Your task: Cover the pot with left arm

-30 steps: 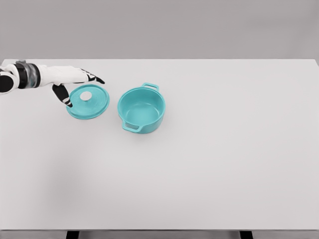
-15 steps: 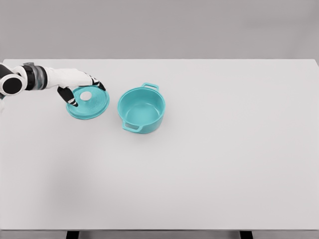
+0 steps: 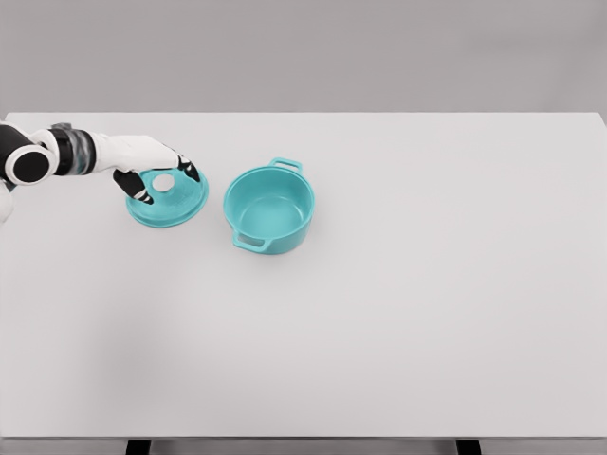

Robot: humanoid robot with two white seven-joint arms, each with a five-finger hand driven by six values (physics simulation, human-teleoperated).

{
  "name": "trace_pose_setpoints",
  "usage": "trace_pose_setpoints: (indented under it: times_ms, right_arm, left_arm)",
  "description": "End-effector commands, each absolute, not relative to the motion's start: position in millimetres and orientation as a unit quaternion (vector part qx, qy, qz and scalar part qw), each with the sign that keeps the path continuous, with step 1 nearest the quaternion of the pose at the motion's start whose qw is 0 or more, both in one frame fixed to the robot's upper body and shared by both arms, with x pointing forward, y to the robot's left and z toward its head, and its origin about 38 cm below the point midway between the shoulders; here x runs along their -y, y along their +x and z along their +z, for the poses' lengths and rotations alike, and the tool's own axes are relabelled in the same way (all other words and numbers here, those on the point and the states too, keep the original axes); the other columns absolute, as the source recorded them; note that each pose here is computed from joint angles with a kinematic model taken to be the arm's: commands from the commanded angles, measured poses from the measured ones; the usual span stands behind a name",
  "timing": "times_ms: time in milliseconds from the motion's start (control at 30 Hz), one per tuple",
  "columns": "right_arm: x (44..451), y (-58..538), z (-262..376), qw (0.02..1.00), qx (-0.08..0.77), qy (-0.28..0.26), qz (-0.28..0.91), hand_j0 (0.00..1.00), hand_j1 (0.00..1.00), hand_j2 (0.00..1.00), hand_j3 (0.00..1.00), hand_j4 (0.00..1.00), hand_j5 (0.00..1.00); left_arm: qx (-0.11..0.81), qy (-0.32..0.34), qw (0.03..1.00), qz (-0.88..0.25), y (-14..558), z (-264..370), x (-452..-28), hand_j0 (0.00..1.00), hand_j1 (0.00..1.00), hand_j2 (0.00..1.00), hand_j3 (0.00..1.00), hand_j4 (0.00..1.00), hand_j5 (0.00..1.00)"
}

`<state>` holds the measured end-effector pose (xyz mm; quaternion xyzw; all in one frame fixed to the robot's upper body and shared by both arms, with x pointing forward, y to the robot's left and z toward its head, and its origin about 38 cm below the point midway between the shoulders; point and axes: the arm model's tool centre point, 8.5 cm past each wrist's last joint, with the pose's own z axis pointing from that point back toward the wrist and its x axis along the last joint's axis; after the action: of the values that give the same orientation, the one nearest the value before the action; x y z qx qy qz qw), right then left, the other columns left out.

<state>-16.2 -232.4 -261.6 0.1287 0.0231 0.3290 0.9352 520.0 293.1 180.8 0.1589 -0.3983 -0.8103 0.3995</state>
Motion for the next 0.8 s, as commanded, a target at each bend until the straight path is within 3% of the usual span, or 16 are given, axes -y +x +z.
trace_pose_setpoints:
  times_ms: [0, 767]
  right_arm:
    - [232.4, -16.2, -261.6, 0.935, -0.023, 0.129, 0.329, 1.00, 1.00, 1.00, 1.00, 1.00, 1.00]
    - [232.4, -16.2, -261.6, 0.935, -0.023, 0.129, 0.329, 1.00, 1.00, 1.00, 1.00, 1.00, 1.00]
  left_arm:
    - [0.399, 0.159, 0.400, -0.810, 520.5, 180.8, -292.3, 0.81, 0.81, 0.81, 0.81, 0.81, 0.81]
    - [0.382, 0.171, 0.413, -0.809, 524.3, 174.5, -295.1, 0.76, 0.76, 0.76, 0.76, 0.76, 0.76]
